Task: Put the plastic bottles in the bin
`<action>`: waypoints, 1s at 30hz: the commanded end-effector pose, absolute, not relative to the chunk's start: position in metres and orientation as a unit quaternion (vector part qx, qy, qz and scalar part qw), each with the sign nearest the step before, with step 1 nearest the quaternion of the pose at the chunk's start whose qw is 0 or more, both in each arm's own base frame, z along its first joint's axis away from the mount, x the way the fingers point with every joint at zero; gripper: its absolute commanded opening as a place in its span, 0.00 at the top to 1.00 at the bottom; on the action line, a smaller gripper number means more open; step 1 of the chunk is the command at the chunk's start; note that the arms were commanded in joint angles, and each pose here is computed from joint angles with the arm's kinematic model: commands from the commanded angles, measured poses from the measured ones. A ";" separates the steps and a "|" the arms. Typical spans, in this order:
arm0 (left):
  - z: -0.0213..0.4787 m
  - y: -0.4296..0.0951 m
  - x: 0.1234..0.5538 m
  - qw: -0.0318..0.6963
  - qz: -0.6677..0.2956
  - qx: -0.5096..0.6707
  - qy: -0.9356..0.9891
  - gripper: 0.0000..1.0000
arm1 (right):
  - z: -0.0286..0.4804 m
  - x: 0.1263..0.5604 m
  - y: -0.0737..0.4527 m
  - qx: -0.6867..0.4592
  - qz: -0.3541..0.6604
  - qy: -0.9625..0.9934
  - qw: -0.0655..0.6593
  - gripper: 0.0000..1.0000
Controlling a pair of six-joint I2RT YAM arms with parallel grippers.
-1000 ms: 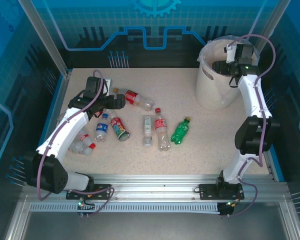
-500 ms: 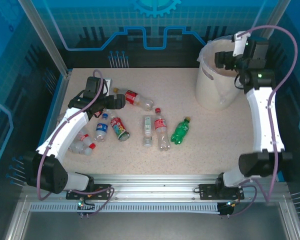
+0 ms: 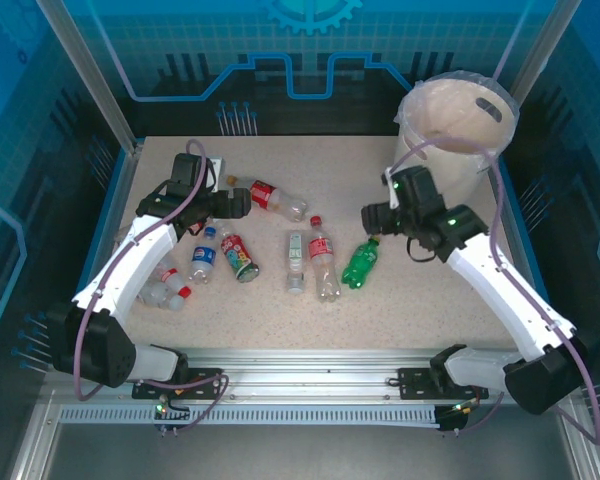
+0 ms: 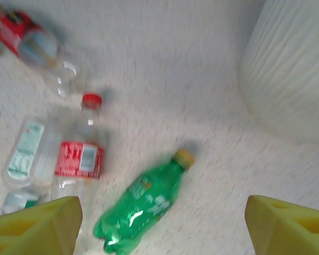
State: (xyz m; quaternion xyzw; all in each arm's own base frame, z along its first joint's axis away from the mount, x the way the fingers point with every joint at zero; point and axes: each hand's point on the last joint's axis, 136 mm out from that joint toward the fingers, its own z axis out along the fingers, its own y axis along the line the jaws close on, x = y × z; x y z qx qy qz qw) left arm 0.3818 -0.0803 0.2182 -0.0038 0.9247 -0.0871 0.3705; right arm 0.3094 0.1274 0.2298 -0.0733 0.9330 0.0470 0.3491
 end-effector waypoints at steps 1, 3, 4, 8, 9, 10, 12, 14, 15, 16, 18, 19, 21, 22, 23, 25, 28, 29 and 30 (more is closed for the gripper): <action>0.217 -0.084 0.379 0.365 -0.091 0.002 0.927 0.01 | 0.186 0.292 0.137 -0.009 0.080 0.951 0.300 0.19; 0.216 -0.084 0.379 0.364 -0.091 0.002 0.927 0.01 | 0.159 0.288 0.144 0.012 0.096 0.953 0.288 0.19; 0.216 -0.084 0.379 0.363 -0.090 0.003 0.927 0.01 | 0.147 0.288 0.147 0.023 0.102 0.953 0.286 0.19; 0.215 -0.086 0.379 0.361 -0.089 0.008 0.928 0.01 | 0.111 0.289 0.148 0.045 0.103 0.956 0.270 0.15; 0.214 -0.086 0.378 0.360 -0.088 0.009 0.929 0.01 | 0.106 0.290 0.149 0.047 0.099 0.957 0.268 0.11; 0.214 -0.087 0.378 0.361 -0.088 0.011 0.929 0.01 | 0.098 0.291 0.148 0.048 0.095 0.958 0.266 0.09; 0.215 -0.087 0.378 0.361 -0.087 0.013 0.928 0.01 | 0.086 0.294 0.147 0.049 0.089 0.959 0.266 0.04; 0.215 -0.087 0.378 0.362 -0.085 0.012 0.928 0.01 | 0.074 0.296 0.146 0.052 0.085 0.960 0.260 0.00; 0.215 -0.086 0.378 0.363 -0.084 0.012 0.928 0.01 | 0.068 0.297 0.147 0.051 0.085 0.961 0.256 0.00; 0.215 -0.087 0.378 0.362 -0.084 0.012 0.928 0.01 | 0.063 0.298 0.149 0.051 0.086 0.962 0.254 0.00; 0.214 -0.088 0.378 0.361 -0.084 0.014 0.929 0.01 | 0.056 0.300 0.151 0.053 0.089 0.963 0.251 0.00; 0.214 -0.088 0.378 0.361 -0.084 0.014 0.929 0.01 | 0.053 0.300 0.152 0.053 0.088 0.963 0.248 0.00; 0.214 -0.088 0.378 0.360 -0.083 0.017 0.929 0.01 | 0.048 0.300 0.152 0.051 0.085 0.965 0.244 0.00; 0.214 -0.088 0.378 0.360 -0.082 0.016 0.929 0.01 | 0.046 0.300 0.151 0.051 0.082 0.965 0.243 0.01; 0.214 -0.088 0.378 0.360 -0.082 0.016 0.929 0.01 | 0.044 0.299 0.150 0.051 0.080 0.965 0.244 0.02; 0.214 -0.089 0.377 0.361 -0.083 0.016 0.929 0.01 | 0.042 0.299 0.149 0.050 0.077 0.965 0.244 0.05; 0.214 -0.089 0.378 0.361 -0.084 0.016 0.929 0.01 | 0.037 0.297 0.147 0.048 0.073 0.966 0.242 0.09; 0.213 -0.089 0.377 0.360 -0.083 0.016 0.929 0.01 | 0.035 0.297 0.147 0.047 0.071 0.966 0.243 0.11; 0.214 -0.089 0.378 0.360 -0.083 0.016 0.929 0.01 | 0.034 0.297 0.146 0.046 0.070 0.967 0.242 0.13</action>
